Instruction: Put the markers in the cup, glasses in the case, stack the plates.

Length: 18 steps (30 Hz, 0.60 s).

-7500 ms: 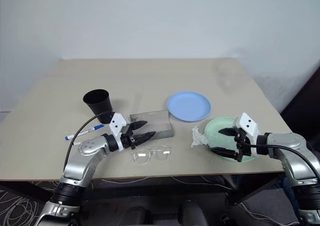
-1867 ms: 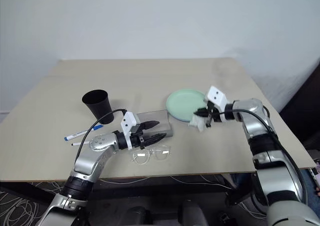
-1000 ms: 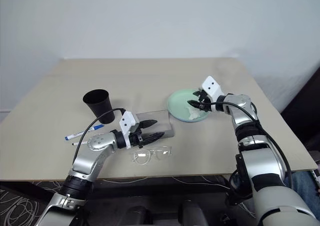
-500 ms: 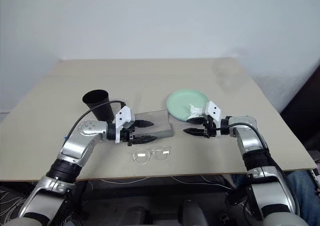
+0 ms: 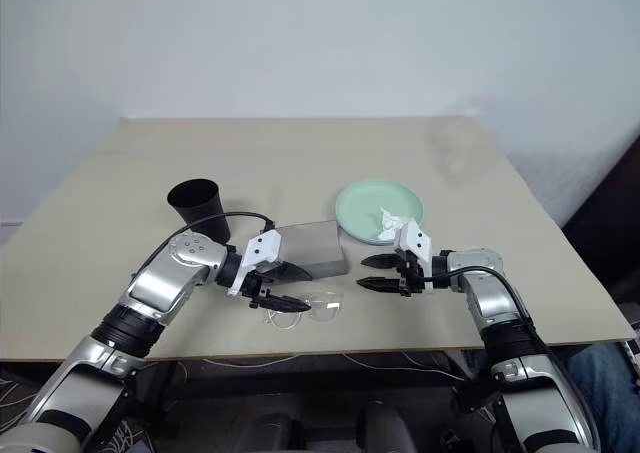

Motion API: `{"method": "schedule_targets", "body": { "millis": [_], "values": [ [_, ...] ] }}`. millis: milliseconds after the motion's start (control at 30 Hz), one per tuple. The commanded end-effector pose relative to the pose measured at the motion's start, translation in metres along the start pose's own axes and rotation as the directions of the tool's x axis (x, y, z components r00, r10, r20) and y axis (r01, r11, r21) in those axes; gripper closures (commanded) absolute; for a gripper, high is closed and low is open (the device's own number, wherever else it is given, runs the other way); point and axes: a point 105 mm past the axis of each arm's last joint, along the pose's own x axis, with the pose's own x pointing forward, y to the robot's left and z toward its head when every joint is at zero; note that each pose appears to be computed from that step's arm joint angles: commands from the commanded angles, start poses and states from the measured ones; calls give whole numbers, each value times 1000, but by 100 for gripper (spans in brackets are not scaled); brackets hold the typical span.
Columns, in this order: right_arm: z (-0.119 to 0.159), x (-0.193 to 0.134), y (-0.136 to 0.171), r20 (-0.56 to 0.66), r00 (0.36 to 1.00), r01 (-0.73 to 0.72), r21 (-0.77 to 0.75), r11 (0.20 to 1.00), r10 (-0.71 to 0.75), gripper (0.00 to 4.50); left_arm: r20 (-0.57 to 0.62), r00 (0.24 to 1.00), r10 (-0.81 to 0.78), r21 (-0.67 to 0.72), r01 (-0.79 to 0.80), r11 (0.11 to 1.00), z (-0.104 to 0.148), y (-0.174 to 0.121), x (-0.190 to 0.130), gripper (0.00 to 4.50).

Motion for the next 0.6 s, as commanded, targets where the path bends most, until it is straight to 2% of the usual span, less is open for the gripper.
{"method": "schedule_targets", "body": {
  "millis": [33,467,567,600],
  "values": [
    [14,0,-1,48,999,21,-46,999,-19,225,-18,1000,-14,67,15,998,12,0,1,144],
    [11,1,-2,74,994,81,-37,996,-78,225,-135,991,-8,79,19,997,1,11,-1,144],
    [11,2,-2,77,993,90,-36,995,-87,221,-167,986,-10,84,24,996,-3,13,-2,199],
    [11,2,-2,77,993,92,-36,995,-89,221,-171,985,-12,86,27,996,-4,14,-2,232]
  ]
}}
